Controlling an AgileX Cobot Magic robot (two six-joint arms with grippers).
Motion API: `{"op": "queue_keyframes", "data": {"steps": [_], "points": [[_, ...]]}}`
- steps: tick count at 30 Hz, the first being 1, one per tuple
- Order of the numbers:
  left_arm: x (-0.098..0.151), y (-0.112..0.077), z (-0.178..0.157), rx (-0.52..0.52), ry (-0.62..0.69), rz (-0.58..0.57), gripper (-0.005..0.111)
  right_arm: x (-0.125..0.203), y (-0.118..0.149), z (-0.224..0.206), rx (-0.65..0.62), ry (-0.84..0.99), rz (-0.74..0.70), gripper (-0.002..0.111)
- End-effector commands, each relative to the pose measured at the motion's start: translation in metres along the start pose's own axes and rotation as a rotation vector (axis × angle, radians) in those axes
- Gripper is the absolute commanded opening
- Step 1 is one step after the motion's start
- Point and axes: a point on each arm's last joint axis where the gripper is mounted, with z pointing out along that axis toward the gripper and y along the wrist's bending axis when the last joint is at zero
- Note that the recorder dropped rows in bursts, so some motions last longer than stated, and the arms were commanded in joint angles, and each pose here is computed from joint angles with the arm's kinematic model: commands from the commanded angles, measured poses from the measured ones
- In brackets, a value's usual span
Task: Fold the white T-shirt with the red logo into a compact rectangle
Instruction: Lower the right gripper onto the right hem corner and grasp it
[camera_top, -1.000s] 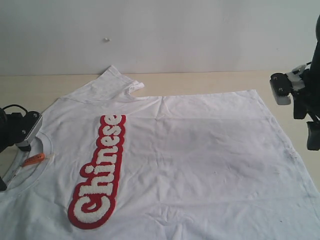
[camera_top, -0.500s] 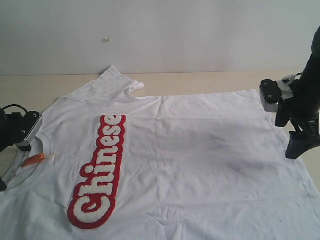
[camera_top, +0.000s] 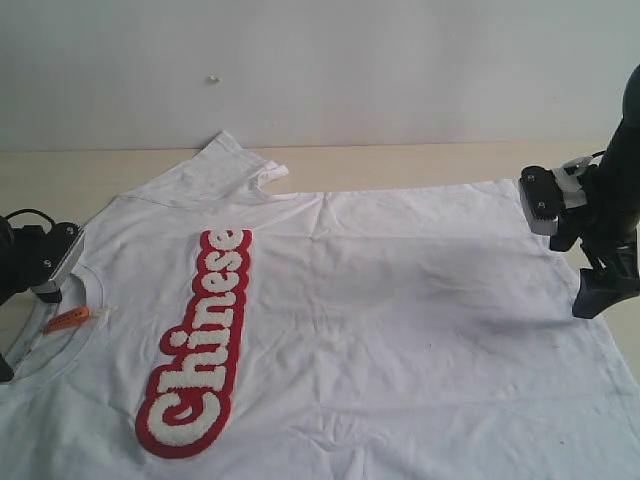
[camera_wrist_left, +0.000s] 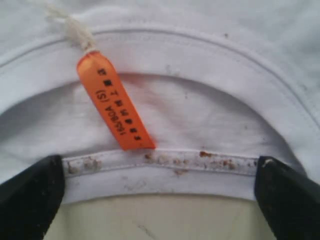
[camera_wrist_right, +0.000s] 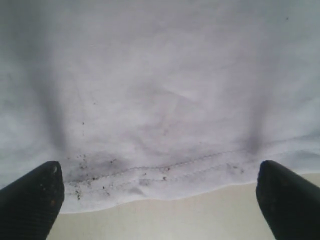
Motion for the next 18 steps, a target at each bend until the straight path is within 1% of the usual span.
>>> {"op": "queue_keyframes", "data": {"steps": [1, 6, 13, 16, 18], "points": [[0.005, -0.005, 0.023, 0.034, 0.021, 0.024, 0.104, 0.000, 0.002, 0.011, -0.036, -0.003, -0.001, 0.105], [0.005, -0.005, 0.023, 0.034, 0.021, 0.024, 0.104, 0.002, 0.002, 0.026, -0.073, 0.005, -0.002, 0.105], [0.005, -0.005, 0.023, 0.034, 0.021, 0.024, 0.104, 0.002, 0.002, 0.027, -0.071, 0.008, -0.004, 0.105], [0.005, -0.005, 0.023, 0.034, 0.021, 0.024, 0.104, 0.008, 0.001, 0.027, -0.066, 0.068, -0.051, 0.105], [0.005, -0.005, 0.023, 0.034, 0.021, 0.024, 0.104, 0.010, 0.003, 0.027, -0.090, 0.107, -0.093, 0.105]]}}
